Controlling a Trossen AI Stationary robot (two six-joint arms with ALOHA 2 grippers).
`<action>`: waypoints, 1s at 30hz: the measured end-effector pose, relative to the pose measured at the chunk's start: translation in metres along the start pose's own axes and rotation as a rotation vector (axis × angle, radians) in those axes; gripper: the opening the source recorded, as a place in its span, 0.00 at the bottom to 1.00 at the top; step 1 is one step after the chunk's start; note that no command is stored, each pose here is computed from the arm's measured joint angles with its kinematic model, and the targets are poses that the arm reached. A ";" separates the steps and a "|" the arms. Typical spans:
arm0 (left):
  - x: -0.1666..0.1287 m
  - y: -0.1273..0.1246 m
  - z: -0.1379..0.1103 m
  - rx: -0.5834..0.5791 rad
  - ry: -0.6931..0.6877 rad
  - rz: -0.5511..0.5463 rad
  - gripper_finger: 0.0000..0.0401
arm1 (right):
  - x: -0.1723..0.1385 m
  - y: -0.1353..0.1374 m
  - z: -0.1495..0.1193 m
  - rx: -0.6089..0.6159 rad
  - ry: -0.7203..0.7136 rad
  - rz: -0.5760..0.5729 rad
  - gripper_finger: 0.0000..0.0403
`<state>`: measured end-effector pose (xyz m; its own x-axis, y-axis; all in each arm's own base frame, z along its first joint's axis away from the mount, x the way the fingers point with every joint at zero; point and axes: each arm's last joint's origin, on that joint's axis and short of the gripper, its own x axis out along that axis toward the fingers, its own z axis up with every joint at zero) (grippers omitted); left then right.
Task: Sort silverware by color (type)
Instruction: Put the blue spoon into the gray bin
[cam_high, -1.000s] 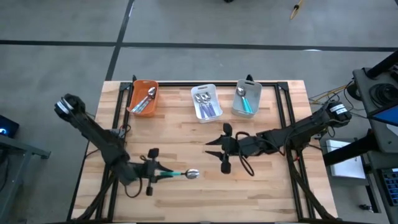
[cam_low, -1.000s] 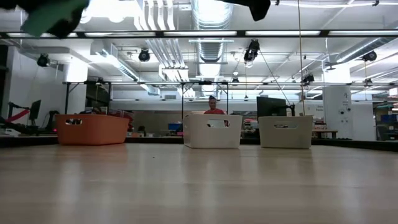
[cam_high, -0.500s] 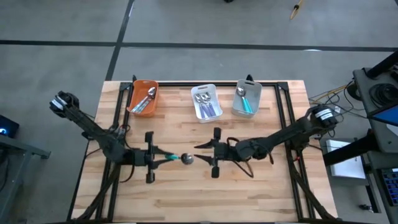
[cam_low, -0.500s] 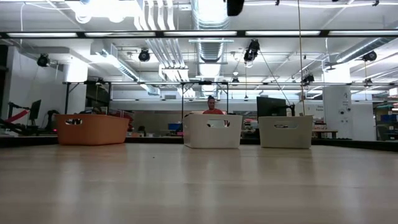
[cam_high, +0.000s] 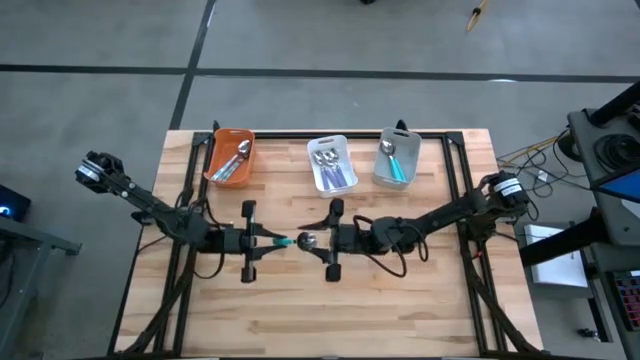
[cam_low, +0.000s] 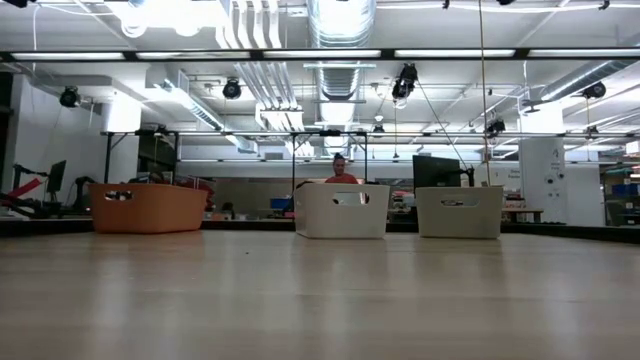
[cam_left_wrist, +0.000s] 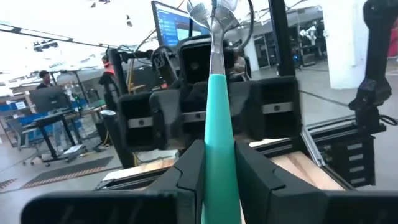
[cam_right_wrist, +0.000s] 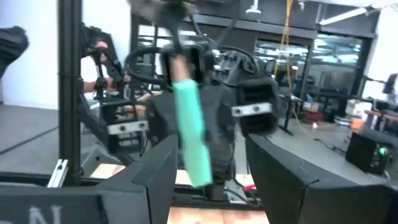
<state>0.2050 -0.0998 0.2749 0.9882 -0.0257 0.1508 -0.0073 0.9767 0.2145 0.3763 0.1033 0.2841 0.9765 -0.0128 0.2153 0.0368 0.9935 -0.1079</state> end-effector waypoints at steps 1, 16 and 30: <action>0.000 0.000 0.000 0.000 0.001 0.001 0.12 | 0.003 0.000 0.001 -0.014 -0.006 0.010 0.46; 0.002 0.000 -0.003 -0.015 0.011 0.004 0.12 | 0.025 0.004 0.009 -0.154 -0.061 0.042 0.39; 0.003 0.001 -0.003 -0.043 0.011 0.016 0.30 | 0.024 0.003 0.009 -0.186 -0.045 0.031 0.08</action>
<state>0.2079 -0.0984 0.2728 0.9897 -0.0080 0.1432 -0.0166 0.9852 0.1704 0.3983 0.1067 0.2980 0.9675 0.0266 0.2513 0.0495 0.9552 -0.2919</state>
